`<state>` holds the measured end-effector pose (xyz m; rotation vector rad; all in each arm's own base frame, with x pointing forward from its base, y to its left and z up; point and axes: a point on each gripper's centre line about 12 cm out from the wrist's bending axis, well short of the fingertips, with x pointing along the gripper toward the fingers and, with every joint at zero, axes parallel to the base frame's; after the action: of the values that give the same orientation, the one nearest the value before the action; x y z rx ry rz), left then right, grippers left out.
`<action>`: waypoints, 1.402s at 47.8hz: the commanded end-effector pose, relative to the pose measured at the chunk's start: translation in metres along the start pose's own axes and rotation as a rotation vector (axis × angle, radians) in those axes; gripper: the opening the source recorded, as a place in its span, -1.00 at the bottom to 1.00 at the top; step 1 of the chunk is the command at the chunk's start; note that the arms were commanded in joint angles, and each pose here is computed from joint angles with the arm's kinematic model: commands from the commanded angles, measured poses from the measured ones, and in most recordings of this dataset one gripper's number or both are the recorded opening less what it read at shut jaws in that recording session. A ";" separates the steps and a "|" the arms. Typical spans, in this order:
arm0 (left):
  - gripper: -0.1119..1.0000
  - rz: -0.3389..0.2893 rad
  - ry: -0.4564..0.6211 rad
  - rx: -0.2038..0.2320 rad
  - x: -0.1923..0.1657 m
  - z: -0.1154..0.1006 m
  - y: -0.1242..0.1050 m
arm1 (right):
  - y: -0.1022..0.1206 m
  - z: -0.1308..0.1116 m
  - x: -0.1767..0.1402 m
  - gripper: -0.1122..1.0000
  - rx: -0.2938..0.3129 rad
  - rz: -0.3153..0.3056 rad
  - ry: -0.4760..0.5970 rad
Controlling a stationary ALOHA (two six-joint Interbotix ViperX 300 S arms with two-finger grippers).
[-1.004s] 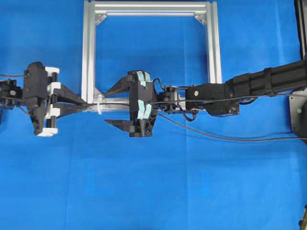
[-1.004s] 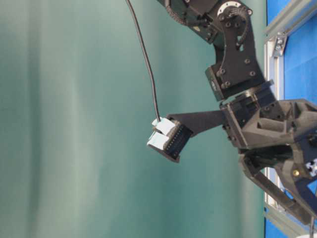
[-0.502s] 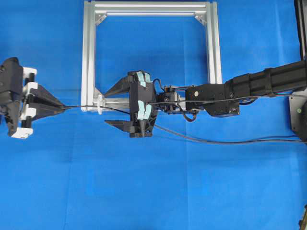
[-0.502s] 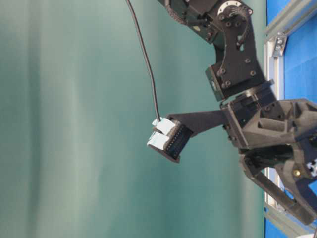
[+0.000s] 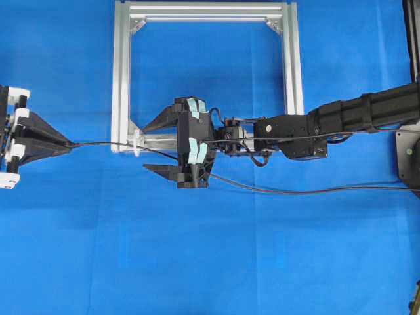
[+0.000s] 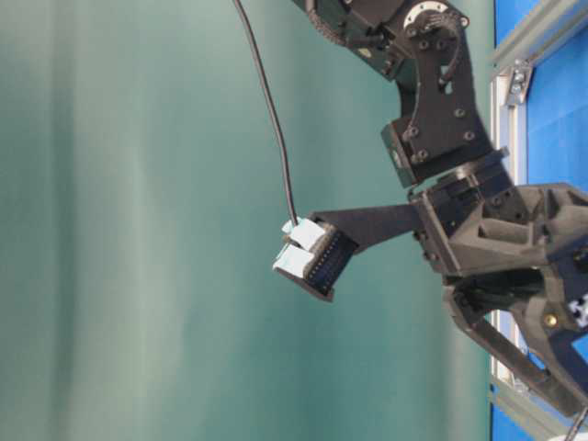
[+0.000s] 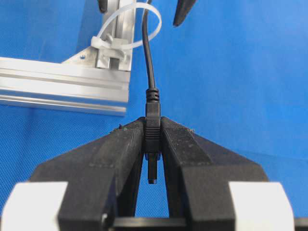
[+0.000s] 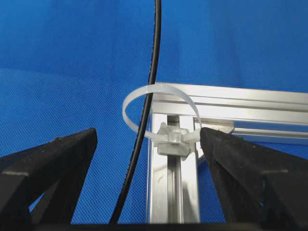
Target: Insert the wire through the string loop located on the left side.
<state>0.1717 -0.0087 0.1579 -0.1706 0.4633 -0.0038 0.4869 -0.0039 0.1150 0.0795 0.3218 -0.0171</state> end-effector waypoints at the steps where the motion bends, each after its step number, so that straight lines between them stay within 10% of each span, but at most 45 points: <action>1: -0.65 -0.007 -0.016 0.005 0.000 0.005 -0.002 | 0.003 0.020 -0.003 0.95 0.000 0.006 -0.049; 35: -0.63 -0.018 -0.022 0.005 -0.012 0.012 -0.004 | 0.004 0.022 -0.003 0.95 0.001 0.008 -0.053; 48: 0.63 -0.019 -0.027 0.014 -0.013 0.013 -0.004 | 0.004 0.022 -0.002 0.95 0.003 0.008 -0.055; 67: 0.55 -0.028 -0.080 0.015 -0.017 0.023 -0.006 | 0.005 0.028 -0.005 0.95 0.002 0.010 -0.056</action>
<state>0.1615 -0.0095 0.1712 -0.1649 0.4348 -0.0195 0.4868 -0.0024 0.1148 0.0793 0.3235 -0.0134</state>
